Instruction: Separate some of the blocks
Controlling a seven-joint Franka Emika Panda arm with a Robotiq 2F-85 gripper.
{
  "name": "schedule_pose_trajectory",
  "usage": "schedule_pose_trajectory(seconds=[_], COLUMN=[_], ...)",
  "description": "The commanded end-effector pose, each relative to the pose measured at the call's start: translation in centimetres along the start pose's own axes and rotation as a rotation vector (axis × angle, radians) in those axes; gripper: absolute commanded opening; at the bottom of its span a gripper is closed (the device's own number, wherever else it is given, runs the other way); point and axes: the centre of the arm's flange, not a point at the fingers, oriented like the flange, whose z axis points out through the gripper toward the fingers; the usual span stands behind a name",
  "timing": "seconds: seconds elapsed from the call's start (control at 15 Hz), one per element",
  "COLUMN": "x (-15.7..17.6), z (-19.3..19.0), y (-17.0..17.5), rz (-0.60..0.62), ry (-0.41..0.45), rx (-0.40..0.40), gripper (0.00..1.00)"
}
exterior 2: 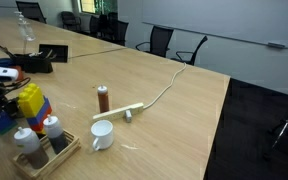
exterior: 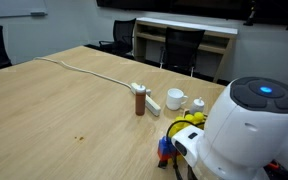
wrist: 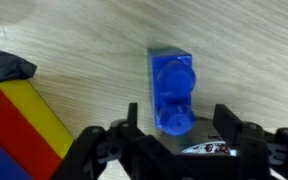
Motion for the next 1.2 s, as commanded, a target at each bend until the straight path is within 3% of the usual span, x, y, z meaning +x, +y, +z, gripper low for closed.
schedule_pose_trajectory(seconds=[0.0, 0.2, 0.53, 0.6, 1.13], x=[0.7, 1.2, 2.5, 2.4, 2.5], z=[-2.6, -6.2, -12.5, -11.5, -12.1], y=[-0.5, -1.4, -3.0, -2.9, -2.8], rz=[-0.004, 0.015, 0.037, 0.018, 0.034], ry=[-0.037, -0.045, 0.028, 0.033, 0.032], rx=[-0.028, -0.037, -0.072, -0.039, -0.056], gripper=[1.0, 1.0, 1.0, 1.0, 1.0])
